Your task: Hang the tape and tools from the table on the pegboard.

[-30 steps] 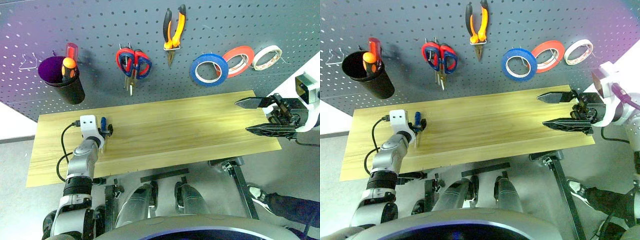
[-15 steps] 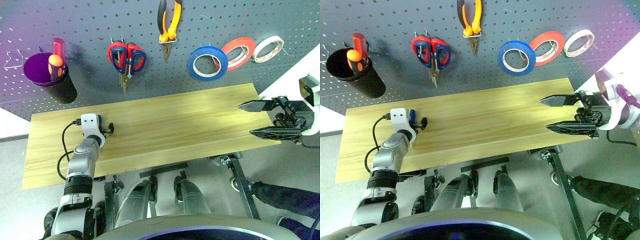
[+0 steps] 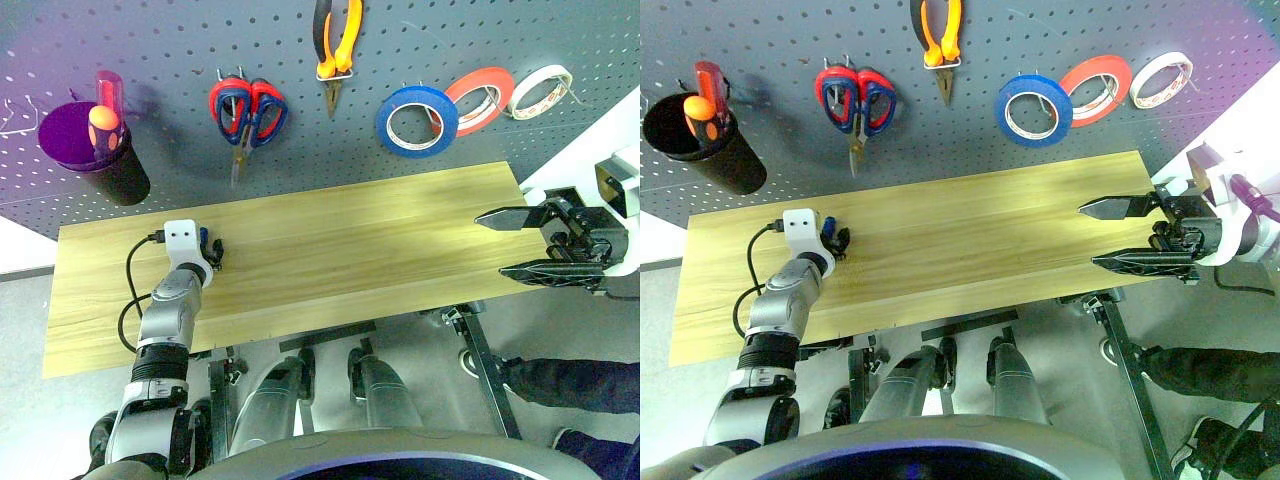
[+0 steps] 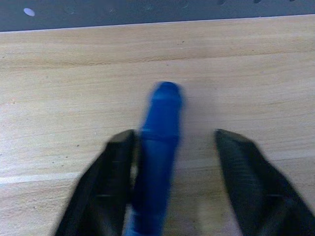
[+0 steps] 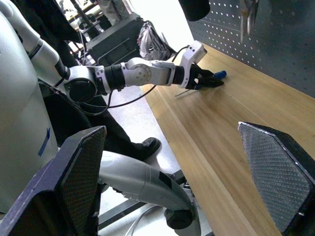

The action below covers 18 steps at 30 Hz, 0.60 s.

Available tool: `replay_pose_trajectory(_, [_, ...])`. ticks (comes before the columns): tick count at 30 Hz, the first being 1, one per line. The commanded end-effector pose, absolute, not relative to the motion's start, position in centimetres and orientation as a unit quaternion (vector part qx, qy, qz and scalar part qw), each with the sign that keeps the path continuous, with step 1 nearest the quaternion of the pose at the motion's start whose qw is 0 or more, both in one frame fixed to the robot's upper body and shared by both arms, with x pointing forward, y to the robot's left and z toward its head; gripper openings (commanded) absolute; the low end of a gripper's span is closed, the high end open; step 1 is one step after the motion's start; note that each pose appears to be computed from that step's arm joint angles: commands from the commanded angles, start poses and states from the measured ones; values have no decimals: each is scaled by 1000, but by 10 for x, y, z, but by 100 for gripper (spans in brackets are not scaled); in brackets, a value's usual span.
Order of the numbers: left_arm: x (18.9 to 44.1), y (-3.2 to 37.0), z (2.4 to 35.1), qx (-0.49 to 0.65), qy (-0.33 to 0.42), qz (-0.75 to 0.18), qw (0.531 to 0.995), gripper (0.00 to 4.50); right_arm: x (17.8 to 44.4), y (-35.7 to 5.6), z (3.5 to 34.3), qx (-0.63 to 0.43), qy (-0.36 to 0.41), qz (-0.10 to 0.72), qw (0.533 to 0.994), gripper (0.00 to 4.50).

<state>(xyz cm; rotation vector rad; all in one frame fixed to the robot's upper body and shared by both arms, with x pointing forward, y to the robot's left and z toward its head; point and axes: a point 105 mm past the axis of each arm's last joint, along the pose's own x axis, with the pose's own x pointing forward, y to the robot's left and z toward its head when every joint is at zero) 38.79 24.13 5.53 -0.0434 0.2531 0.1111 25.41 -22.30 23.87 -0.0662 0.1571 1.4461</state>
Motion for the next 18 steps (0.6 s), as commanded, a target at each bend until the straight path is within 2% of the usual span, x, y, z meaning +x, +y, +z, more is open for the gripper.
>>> replay_pose_trajectory(1, [383, 244, 49, -32, 133, 60, 989, 119, 252, -224, 252, -50, 48, 660, 748, 450])
replay_pose_trajectory(2, [383, 243, 49, -31, 135, 59, 989, 85, 252, -224, 253, -51, 47, 660, 748, 450])
replay_pose_trajectory(3, [384, 243, 49, -31, 135, 60, 989, 70, 253, -224, 253, -51, 47, 660, 748, 450])
replay_pose_trajectory(12, [378, 240, 47, -55, 146, 75, 985, 70, 260, -222, 251, -53, 39, 660, 749, 450])
replay_pose_trajectory(18, [362, 230, 61, -45, 135, 65, 988, 70, 263, -220, 254, -50, 25, 663, 747, 450])
